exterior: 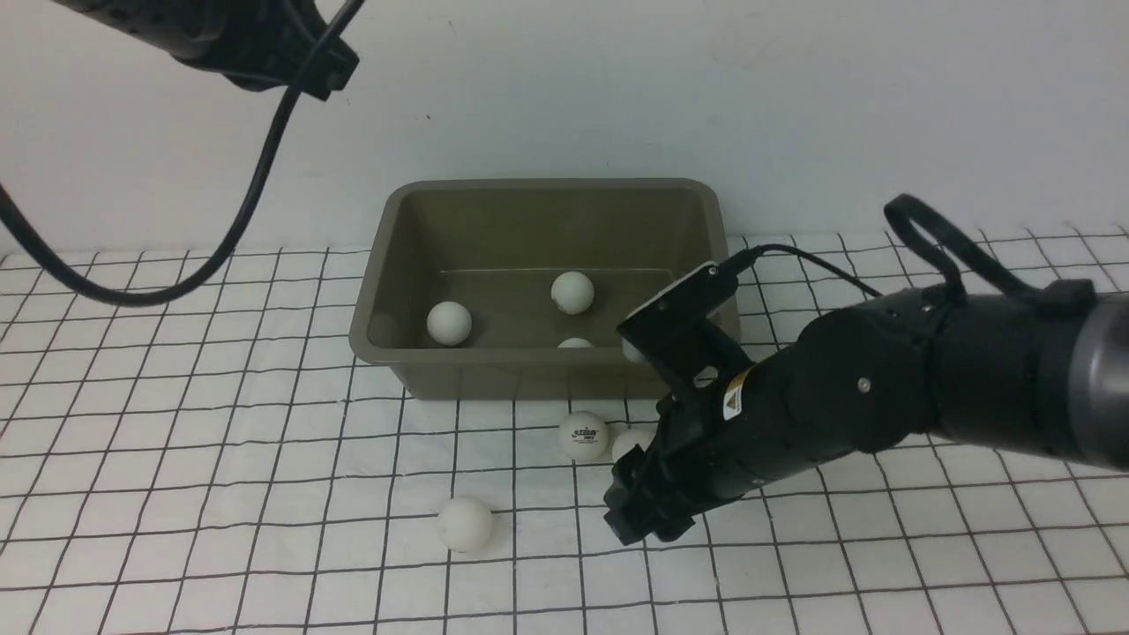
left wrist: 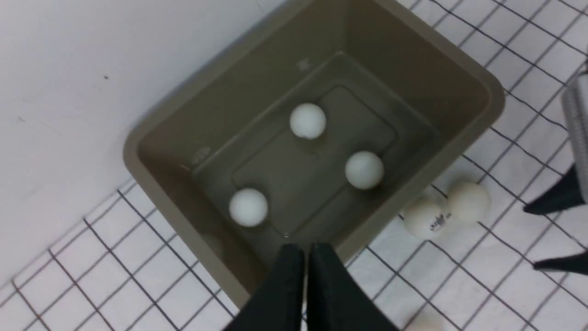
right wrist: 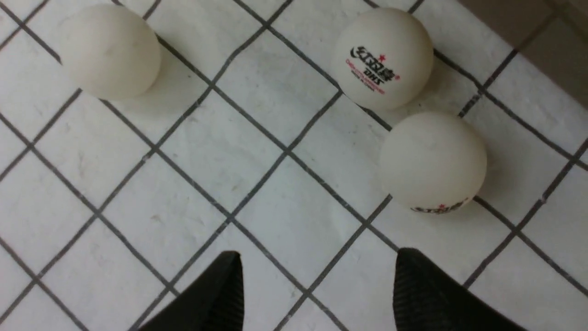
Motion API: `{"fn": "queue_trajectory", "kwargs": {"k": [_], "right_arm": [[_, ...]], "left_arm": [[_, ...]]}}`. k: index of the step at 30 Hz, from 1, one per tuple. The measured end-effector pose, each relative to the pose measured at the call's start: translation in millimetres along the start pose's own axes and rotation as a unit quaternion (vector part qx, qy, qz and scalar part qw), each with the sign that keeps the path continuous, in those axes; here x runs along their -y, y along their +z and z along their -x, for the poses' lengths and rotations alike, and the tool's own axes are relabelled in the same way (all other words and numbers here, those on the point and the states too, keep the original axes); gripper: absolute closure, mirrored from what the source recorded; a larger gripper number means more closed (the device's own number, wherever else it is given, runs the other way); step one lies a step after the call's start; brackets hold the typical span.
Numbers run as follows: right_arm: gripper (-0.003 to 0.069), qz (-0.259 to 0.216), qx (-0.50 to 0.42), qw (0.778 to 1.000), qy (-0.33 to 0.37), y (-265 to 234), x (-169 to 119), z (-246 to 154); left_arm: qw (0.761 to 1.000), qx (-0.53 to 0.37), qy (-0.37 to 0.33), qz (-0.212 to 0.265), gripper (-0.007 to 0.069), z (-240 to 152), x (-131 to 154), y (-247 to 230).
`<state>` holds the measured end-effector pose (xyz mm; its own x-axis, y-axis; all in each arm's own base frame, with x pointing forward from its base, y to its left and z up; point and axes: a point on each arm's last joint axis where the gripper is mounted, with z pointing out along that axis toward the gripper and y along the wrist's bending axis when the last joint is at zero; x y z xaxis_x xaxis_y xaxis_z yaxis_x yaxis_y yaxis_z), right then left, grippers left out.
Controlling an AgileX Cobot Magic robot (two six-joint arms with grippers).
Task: Put the table tennis balls into the box on the white checkered tablecloth.
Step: 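Reach for and grasp a ping pong ball on the table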
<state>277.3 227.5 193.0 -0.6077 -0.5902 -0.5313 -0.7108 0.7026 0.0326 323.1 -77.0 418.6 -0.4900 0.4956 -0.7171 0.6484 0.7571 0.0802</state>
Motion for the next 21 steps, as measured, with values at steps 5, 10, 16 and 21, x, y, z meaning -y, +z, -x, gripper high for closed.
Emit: {"fn": "queue_trajectory", "kwargs": {"k": [5,10,16,21], "right_arm": [[0.0241,-0.009,0.014,1.0,-0.017,1,3,15],[0.0202,-0.022,0.008,0.999,-0.024,6,6,21],[0.0197,-0.033,-0.017,0.999,-0.025,16,10,24],[0.0197,-0.038,-0.033,0.998,-0.028,23,12,26]], "left_arm": [[1.0,-0.004,-0.003,-0.012,0.0629,-1,3,-2],[1.0,0.012,0.003,-0.004,0.0629,-10,18,-29],[0.998,0.05,0.025,0.017,0.0629,-27,47,-78],[0.997,0.066,0.033,0.026,0.0629,-37,60,-97]]}}
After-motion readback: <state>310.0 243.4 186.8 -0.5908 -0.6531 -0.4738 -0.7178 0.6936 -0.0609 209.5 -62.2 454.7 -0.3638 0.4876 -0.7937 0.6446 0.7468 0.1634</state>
